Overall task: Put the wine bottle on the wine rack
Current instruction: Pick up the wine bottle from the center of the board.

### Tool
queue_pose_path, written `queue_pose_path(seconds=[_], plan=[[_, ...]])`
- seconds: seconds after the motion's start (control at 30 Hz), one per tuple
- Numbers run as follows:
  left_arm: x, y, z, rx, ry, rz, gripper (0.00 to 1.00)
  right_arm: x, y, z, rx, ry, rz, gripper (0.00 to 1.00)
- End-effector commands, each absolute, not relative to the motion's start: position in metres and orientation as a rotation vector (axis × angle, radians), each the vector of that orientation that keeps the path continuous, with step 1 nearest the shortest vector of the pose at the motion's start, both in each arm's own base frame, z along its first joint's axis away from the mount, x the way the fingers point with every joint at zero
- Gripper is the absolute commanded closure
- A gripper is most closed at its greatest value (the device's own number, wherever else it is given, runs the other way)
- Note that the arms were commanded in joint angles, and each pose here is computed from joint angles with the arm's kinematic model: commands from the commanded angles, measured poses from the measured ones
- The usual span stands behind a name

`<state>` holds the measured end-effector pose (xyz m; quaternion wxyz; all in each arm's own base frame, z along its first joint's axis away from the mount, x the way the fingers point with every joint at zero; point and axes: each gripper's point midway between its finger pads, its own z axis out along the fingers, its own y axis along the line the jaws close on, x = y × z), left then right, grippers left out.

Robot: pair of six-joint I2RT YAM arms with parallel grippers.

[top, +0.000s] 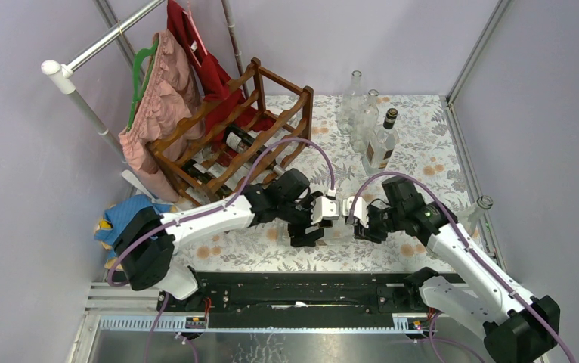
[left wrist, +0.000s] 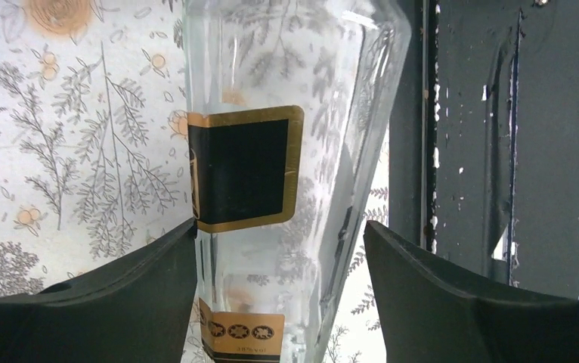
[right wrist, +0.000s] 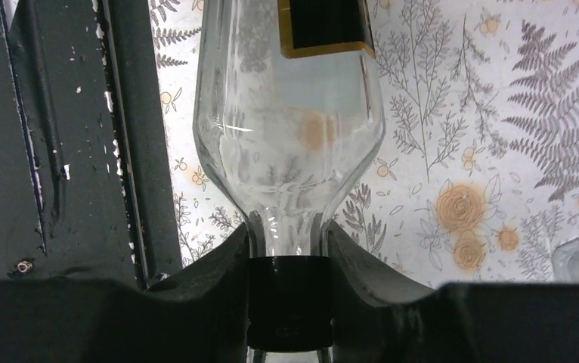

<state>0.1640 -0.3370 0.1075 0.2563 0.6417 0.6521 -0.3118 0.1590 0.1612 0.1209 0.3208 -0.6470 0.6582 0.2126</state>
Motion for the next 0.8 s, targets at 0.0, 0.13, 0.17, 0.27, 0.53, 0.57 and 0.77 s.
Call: queue_pose_path(seconds=[0.0, 0.13, 0.17, 0.27, 0.53, 0.57, 0.77], plan=[[0.166, -0.363, 0.154, 1.688, 1.547, -0.916, 0.16, 0.176, 0.163, 0.13, -1.58, 1.733, 0.55, 1.0], [0.167, -0.363, 0.153, 1.686, 1.554, -0.907, 0.16, 0.178, 0.16, 0.125, -1.563, 1.753, 0.547, 1.0], [0.168, -0.363, 0.155, 1.681, 1.553, -0.898, 0.16, 0.178, 0.159, 0.124, -1.558, 1.759, 0.543, 1.0], [0.176, -0.362, 0.168, 1.64, 1.548, -0.855, 0.15, 0.182, 0.156, 0.125, -1.531, 1.771, 0.526, 1.0], [0.2, -0.342, 0.229, 1.45, 1.436, -0.695, 0.13, 0.202, 0.145, 0.132, -1.394, 1.816, 0.479, 1.0], [0.205, -0.338, 0.237, 1.413, 1.435, -0.657, 0.13, 0.206, 0.144, 0.135, -1.371, 1.819, 0.473, 1.0], [0.216, -0.315, 0.287, 1.248, 1.394, -0.553, 0.13, 0.229, 0.14, 0.151, -1.277, 1.827, 0.408, 1.0]])
